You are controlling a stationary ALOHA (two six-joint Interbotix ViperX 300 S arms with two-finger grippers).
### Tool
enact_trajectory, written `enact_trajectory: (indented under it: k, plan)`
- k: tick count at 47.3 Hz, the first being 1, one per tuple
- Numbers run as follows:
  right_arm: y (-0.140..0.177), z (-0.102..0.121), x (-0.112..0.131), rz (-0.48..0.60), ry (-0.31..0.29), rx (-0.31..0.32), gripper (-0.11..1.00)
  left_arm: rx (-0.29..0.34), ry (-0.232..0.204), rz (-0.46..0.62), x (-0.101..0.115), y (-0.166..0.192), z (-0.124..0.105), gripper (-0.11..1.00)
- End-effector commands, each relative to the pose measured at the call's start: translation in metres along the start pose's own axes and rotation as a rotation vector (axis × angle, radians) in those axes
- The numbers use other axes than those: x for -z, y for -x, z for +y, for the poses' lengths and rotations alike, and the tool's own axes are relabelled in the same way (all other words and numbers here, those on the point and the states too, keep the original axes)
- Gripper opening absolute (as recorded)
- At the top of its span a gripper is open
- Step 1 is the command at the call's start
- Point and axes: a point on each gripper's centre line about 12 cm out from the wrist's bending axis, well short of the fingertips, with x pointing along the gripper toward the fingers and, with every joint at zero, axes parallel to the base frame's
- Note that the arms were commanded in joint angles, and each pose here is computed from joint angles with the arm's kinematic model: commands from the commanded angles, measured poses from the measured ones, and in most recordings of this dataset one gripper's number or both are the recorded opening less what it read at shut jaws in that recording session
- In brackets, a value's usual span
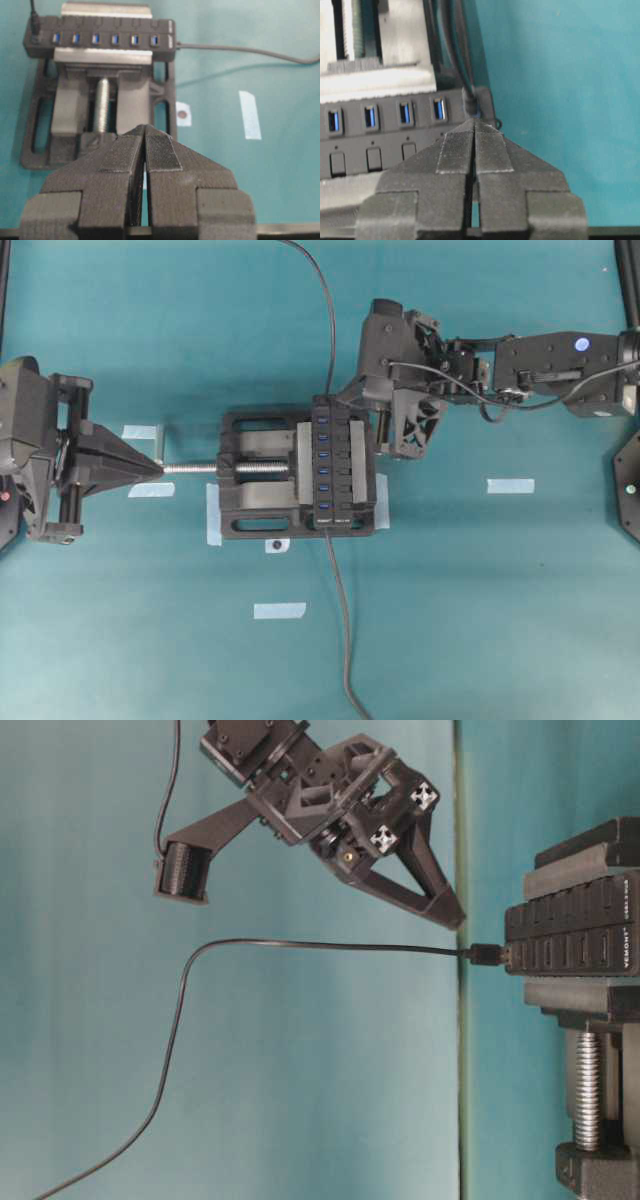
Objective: Insert the USB into the center port of the fixed hub
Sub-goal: 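Lower the right gripper and grasp the USB plug near the hub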
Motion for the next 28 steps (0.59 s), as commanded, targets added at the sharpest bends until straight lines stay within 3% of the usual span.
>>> enact_trajectory:
  k: [1, 8, 20, 28]
  plan:
    - [0.0047, -0.003, -0.0156, -0.05, 0.008, 0.007, 0.08, 0.0, 0.001, -0.029, -0.0098, 0.0008, -0.0002, 0.0]
    - [0.0047, -0.0025, -0.0163, -0.052, 0.003, 0.006, 0.28, 0.0, 0.001, -0.031, -0.0104, 0.0008, -0.0003, 0.0]
    - [0.0051, -0.0023, -0.0194, -0.058, 0.004, 0.006, 0.91, 0.001, 0.001, -0.035, -0.0118, 0.001, -0.0003, 0.0]
    - [0.0006, -0.0019, -0.0186, -0.061, 0.004, 0.004, 0.86, 0.001, 0.001, -0.035, -0.0118, 0.001, -0.0003, 0.0]
